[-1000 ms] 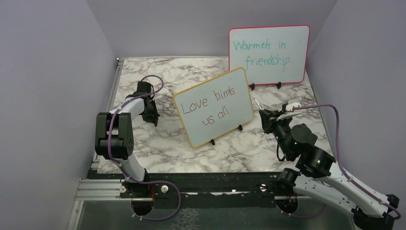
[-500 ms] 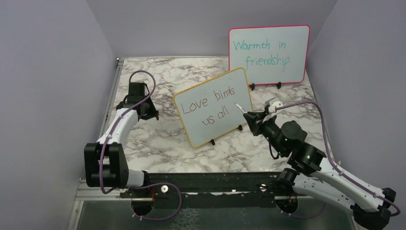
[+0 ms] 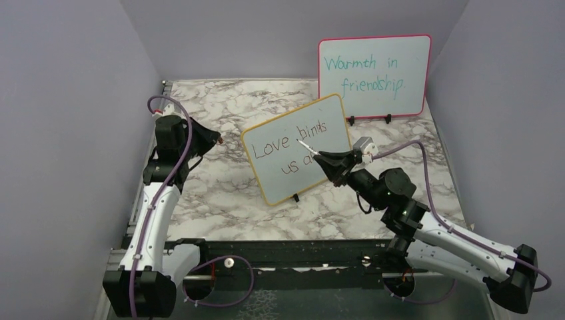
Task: Write a sentence on the whiteboard
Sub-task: Close the whiteboard marker at the center of the board, then place the whiteboard marker at the center of the board.
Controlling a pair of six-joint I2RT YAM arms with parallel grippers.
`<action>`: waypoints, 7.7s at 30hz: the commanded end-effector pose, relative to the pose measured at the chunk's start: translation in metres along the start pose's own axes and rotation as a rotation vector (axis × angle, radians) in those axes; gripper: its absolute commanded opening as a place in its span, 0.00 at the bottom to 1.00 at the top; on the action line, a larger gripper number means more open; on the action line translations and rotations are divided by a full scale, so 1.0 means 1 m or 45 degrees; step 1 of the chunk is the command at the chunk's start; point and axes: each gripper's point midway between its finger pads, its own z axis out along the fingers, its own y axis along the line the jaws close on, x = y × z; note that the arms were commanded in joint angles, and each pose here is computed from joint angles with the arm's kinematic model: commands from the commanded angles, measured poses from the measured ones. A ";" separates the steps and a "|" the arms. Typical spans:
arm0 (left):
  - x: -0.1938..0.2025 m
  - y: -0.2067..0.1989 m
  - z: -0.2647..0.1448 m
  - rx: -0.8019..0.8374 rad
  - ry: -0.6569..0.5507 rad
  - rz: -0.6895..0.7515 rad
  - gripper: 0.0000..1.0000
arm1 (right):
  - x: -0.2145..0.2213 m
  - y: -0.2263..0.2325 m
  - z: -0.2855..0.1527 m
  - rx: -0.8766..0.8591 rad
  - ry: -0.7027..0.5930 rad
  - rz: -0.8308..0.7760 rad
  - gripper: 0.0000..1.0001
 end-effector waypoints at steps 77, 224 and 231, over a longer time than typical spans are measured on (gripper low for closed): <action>0.030 -0.212 -0.047 0.824 -0.076 -0.367 0.00 | -0.037 0.019 0.065 -0.060 -0.449 0.079 0.01; -0.017 -0.068 -0.098 0.214 -0.554 0.409 0.93 | 0.106 -0.168 -0.104 1.424 0.165 0.308 0.01; -0.001 -0.027 -0.100 0.092 -0.541 0.454 0.99 | 0.146 -0.176 -0.137 1.638 0.261 0.374 0.01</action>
